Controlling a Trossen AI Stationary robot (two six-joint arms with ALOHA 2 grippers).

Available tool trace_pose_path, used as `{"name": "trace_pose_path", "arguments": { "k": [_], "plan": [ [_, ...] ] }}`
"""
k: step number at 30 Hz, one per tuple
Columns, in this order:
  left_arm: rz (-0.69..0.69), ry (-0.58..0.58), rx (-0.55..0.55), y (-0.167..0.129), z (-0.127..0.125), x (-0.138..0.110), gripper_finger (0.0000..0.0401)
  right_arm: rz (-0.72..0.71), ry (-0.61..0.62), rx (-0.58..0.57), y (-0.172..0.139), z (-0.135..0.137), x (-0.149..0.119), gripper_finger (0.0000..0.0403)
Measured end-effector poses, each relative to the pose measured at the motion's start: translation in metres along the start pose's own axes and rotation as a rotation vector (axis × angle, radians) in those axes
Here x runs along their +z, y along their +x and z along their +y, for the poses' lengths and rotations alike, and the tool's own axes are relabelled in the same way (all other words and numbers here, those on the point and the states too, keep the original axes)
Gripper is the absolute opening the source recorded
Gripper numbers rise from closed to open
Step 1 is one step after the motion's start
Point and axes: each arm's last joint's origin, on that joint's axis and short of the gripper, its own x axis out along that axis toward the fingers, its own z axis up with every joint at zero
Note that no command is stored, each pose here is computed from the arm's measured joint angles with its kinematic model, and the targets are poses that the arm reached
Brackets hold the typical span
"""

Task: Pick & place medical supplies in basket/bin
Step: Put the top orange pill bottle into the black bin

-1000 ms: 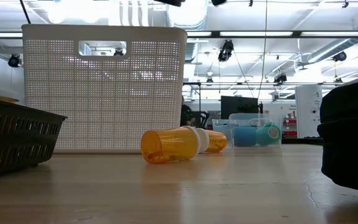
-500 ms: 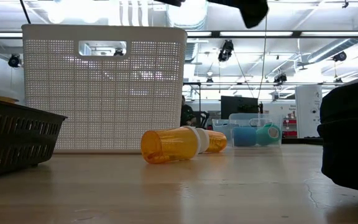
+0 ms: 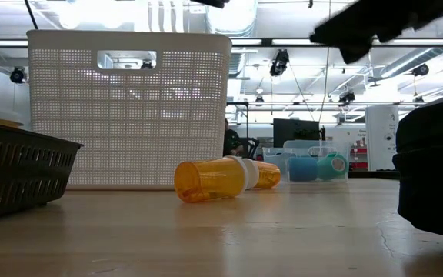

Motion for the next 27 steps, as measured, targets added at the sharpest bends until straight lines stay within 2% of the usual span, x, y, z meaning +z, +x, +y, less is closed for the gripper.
{"name": "trace_pose_path", "arguments": {
  "k": [5,9,15,23,27],
  "plan": [
    [0.000,0.000,0.000,0.000,0.000,0.000,0.0381,0.028,-0.004,-0.034,-0.006,-0.018,-0.016,0.0080],
    [0.000,-0.001,0.000,0.000,0.000,0.000,0.0381,0.078,0.019,0.050,-0.004,-0.033,-0.027,0.0087],
    [0.000,-0.001,0.000,0.000,0.000,0.000,0.0381,0.122,-0.004,0.172,0.001,-0.056,-0.037,0.0132],
    [0.000,-0.003,0.000,0.000,0.000,0.000,0.0381,0.165,-0.092,0.173,0.018,-0.070,-0.035,0.0197],
    [0.000,-0.002,0.000,0.000,0.000,0.000,0.0381,0.237,-0.140,0.169,0.035,-0.072,-0.038,0.0217]
  ]
}}
